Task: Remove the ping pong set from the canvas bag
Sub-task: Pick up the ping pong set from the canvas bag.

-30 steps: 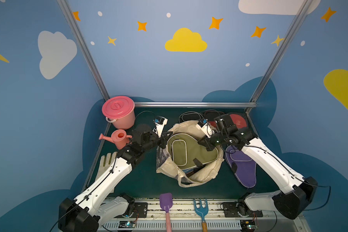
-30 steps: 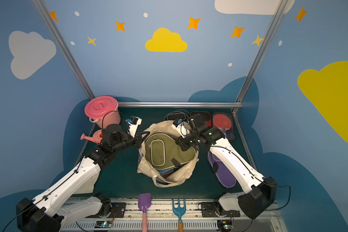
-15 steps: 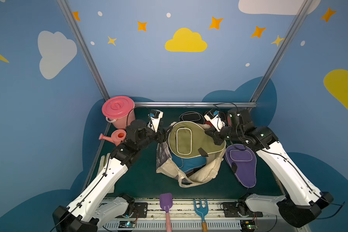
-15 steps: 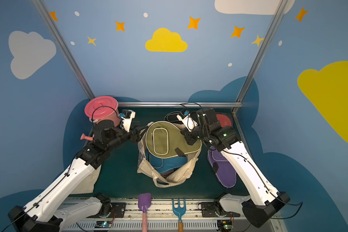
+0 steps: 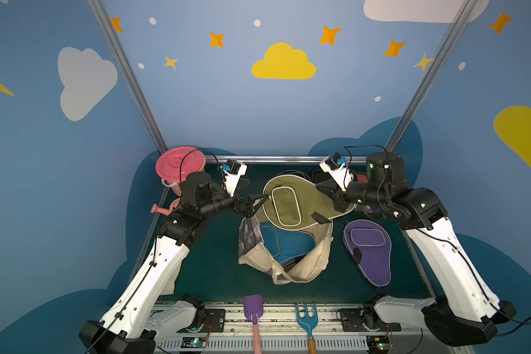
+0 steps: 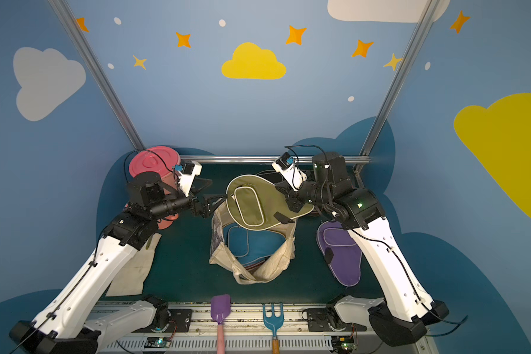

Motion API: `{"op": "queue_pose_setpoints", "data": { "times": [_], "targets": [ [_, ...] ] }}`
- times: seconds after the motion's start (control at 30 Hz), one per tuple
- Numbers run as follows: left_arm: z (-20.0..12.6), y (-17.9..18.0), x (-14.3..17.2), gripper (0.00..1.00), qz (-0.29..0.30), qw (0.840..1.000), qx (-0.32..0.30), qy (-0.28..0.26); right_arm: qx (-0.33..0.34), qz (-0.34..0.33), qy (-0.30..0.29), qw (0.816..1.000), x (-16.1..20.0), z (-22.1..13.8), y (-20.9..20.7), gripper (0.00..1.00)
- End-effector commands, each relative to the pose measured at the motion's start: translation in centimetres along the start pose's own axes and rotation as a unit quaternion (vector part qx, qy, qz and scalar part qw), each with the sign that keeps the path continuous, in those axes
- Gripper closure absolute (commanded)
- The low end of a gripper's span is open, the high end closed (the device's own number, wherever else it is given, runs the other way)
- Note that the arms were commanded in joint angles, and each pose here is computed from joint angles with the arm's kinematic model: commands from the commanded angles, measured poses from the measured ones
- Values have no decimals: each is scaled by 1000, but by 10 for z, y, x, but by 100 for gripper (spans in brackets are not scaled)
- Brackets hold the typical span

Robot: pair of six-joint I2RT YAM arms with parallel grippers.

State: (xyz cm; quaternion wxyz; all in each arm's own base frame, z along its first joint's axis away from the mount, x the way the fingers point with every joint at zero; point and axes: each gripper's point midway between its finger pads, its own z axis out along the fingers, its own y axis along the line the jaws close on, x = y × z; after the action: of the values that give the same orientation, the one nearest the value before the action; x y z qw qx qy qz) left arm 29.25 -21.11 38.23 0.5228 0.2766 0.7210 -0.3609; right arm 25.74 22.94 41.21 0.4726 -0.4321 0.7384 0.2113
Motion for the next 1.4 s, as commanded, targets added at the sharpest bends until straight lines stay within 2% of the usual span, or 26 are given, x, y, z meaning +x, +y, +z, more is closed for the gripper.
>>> {"op": "queue_pose_setpoints", "data": {
  "times": [0.0, 0.4, 0.53, 0.63, 0.87, 0.97, 1.03, 1.13, 1.23, 1.3, 1.37],
  "targets": [
    [2, -16, 0, 0, -8, 998, 60, 12, -7, -28, -33, 999, -21, -11, 3, 100],
    [19, 12, 10, 0, -16, 998, 54, 9, -21, -35, -36, 999, -24, -18, 9, 100],
    [27, 12, 12, 0, -18, 997, 77, 9, -33, -34, -40, 998, -24, -18, 14, 100],
    [33, 4, 15, 0, -17, 993, 118, 15, -37, -34, -39, 998, -23, -16, 15, 100],
    [40, -3, 14, 2, -26, 987, 156, 25, -39, -29, -33, 998, -21, -9, 13, 100],
    [38, -8, 12, 14, -27, 985, 167, 24, -37, -27, -29, 999, -19, -5, 11, 100],
    [35, -12, 10, 32, -26, 985, 170, 22, -37, -25, -25, 999, -18, -2, 9, 100],
    [32, -13, 8, 66, -24, 986, 165, 17, -37, -22, -20, 999, -15, 2, 8, 100],
    [28, -14, 5, 88, -19, 987, 157, 12, -37, -21, -18, 999, -14, 3, 7, 100],
    [25, -16, 3, 96, -13, 988, 152, 10, -38, -20, -15, 999, -12, 3, 8, 100],
    [21, -19, 0, 96, -5, 989, 150, 10, -37, -21, -8, 999, -8, 2, 8, 100]
  ]
}}
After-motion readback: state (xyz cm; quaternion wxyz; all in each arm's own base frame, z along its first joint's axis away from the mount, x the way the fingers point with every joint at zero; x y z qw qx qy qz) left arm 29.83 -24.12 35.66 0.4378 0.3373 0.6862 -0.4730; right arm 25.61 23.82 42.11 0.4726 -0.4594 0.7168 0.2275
